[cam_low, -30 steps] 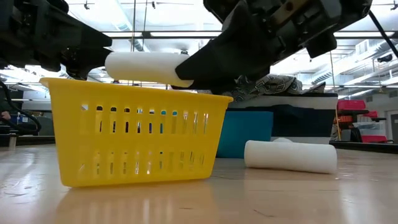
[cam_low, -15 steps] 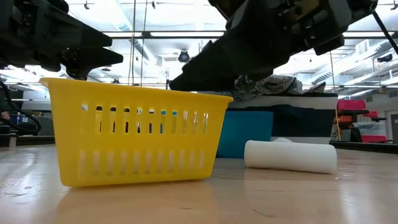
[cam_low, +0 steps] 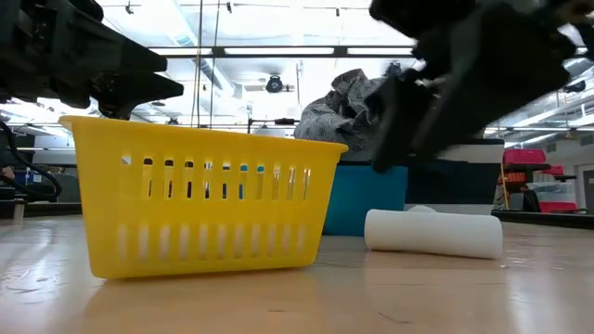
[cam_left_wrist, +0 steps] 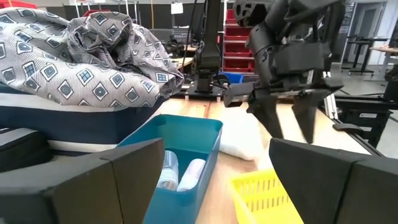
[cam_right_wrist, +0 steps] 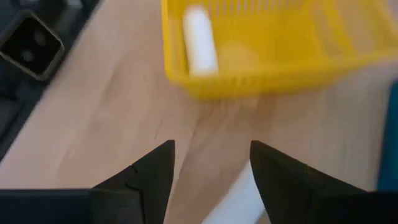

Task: Pick & place medical supplies in basket/bin
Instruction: Put the bottom white rolled gauze into the yellow bin

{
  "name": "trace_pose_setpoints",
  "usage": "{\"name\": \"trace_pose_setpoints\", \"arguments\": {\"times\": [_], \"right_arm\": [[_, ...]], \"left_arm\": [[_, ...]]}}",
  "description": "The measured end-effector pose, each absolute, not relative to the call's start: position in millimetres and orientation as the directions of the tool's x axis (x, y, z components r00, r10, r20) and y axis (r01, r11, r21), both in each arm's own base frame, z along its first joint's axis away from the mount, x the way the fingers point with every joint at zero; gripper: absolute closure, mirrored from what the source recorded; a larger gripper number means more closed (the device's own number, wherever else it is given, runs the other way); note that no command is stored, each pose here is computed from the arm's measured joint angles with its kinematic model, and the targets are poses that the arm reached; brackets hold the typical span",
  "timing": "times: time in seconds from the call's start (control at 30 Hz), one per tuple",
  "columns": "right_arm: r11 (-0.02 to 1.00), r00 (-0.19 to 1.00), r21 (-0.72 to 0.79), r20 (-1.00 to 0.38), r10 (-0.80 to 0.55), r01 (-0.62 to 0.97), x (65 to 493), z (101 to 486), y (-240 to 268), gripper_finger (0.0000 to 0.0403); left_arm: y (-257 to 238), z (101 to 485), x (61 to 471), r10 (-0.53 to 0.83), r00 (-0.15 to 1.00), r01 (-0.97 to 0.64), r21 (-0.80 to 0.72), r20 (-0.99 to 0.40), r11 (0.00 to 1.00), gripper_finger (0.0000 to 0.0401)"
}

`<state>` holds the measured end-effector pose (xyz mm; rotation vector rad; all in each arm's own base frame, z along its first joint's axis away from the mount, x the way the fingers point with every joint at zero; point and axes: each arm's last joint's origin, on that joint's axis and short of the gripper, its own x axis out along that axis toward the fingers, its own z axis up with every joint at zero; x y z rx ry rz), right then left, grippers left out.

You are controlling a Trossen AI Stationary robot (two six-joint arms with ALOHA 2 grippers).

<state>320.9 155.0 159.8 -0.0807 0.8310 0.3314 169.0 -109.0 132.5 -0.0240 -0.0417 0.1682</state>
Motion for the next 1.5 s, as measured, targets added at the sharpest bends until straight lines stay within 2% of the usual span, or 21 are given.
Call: {"name": "trace_pose_setpoints", "arguments": {"times": [0.2,0.53,1.03,1.17,1.33,1.37,1.5], "right_arm": [[0.966,0.547,0.084,-0.810,0.210,-0.245,311,149,156,0.0187],[0.989,0.536,0.032,-0.837,0.106,-0.146,306,145,155,0.0187],[0.994,0.487,0.019,-0.871,0.068,-0.105,309,120,156,0.0193],[0.998,0.492,0.022,-0.869,0.051,-0.064,308,119,156,0.0237],[0.997,0.498,0.010,-0.866,0.047,-0.077,306,119,163,0.0359],[0.997,0.499,0.009,-0.865,0.049,-0.083,305,119,164,0.0370],[0.996,0.515,-0.008,-0.856,0.040,-0.091,302,119,170,0.0370]], "left_arm": [[-109,133,169,0.165,0.986,-0.164,-0.029,0.040,0.986,0.0108],[-109,133,169,0.164,0.986,-0.163,-0.028,0.040,0.986,0.0108],[-109,133,169,0.164,0.986,-0.163,-0.027,0.040,0.986,0.0108],[-109,133,169,0.164,0.986,-0.163,-0.027,0.040,0.986,0.0108],[-109,133,169,0.164,0.986,-0.163,-0.027,0.040,0.986,0.0108],[-109,133,169,0.164,0.986,-0.163,-0.027,0.040,0.986,0.0108],[-109,133,169,0.164,0.986,-0.163,-0.027,0.040,0.986,0.0108]]}}
